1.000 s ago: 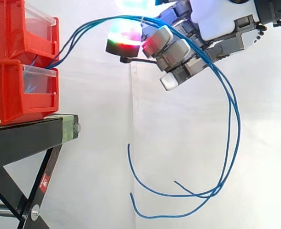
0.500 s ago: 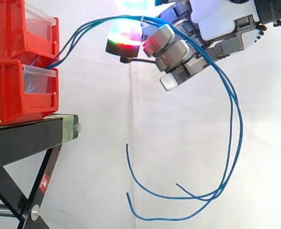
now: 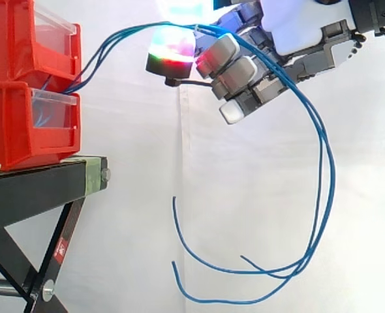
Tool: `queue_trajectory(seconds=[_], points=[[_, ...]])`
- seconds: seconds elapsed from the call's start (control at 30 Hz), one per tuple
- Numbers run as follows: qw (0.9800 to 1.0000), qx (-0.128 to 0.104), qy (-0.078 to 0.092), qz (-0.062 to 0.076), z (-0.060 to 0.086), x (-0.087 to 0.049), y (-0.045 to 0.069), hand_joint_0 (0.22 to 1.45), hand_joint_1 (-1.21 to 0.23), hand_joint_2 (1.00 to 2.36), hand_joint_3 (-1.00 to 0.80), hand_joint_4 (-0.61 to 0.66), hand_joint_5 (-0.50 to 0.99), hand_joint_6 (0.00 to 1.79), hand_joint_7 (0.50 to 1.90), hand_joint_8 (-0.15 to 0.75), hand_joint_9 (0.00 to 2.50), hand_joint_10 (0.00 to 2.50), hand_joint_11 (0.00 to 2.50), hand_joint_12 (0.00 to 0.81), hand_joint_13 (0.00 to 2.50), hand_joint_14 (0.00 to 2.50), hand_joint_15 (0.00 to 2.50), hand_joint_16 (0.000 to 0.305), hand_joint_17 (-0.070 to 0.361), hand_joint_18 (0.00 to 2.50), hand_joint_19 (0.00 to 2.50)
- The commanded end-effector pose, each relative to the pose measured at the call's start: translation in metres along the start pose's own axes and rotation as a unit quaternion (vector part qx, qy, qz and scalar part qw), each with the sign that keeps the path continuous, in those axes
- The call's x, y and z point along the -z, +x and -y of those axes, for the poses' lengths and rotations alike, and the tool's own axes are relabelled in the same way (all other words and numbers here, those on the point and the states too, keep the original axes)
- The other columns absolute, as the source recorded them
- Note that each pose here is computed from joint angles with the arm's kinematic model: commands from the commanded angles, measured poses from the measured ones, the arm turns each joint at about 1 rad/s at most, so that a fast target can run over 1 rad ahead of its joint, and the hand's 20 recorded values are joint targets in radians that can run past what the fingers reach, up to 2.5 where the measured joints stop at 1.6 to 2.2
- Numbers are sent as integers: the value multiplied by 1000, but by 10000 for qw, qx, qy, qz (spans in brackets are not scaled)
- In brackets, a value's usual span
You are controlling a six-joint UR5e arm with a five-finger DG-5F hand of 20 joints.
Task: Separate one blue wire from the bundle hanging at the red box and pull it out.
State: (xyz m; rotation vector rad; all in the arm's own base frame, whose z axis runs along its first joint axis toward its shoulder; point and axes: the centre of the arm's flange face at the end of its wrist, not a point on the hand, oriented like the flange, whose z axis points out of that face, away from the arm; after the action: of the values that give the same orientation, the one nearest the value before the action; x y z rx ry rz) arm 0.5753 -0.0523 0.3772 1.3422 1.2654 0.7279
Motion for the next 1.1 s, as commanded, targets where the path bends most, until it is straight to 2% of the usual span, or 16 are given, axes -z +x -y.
queue_trajectory(seconds=[0.0, 0.17, 0.2, 0.47, 0.6, 0.93, 1.07], points=[[10000, 0, 0, -1, 0, 0, 0, 625, -867, 1019, -120, 66, -191, 930, 934, 301, 893, 462, 1573, 400, 678, 719, 1484, 50, 113, 728, 780], [10000, 0, 0, -1, 0, 0, 0, 635, -899, 1015, -124, 128, -214, 931, 897, 304, 831, 420, 1583, 397, 629, 716, 1482, 53, 118, 699, 742], [10000, 0, 0, -1, 0, 0, 0, 635, -898, 1014, -128, 129, -217, 938, 865, 307, 798, 554, 1503, 403, 600, 842, 1403, 53, 118, 693, 752], [10000, 0, 0, -1, 0, 0, 0, 624, -921, 1015, -165, 144, -233, 929, 873, 294, 783, 442, 1551, 385, 593, 748, 1486, 51, 116, 661, 743], [10000, 0, 0, -1, 0, 0, 0, 624, -934, 1014, -230, 152, -238, 920, 871, 292, 767, 349, 1585, 381, 578, 715, 1488, 52, 117, 640, 706], [10000, 0, 0, -1, 0, 0, 0, 613, -959, 1010, -343, 156, -241, 913, 875, 289, 752, 300, 1611, 378, 570, 691, 1507, 53, 118, 630, 688], [10000, 0, 0, -1, 0, 0, 0, 604, -945, 1001, -484, 163, -241, 913, 860, 294, 754, 297, 1584, 376, 569, 687, 1511, 52, 118, 633, 688]])
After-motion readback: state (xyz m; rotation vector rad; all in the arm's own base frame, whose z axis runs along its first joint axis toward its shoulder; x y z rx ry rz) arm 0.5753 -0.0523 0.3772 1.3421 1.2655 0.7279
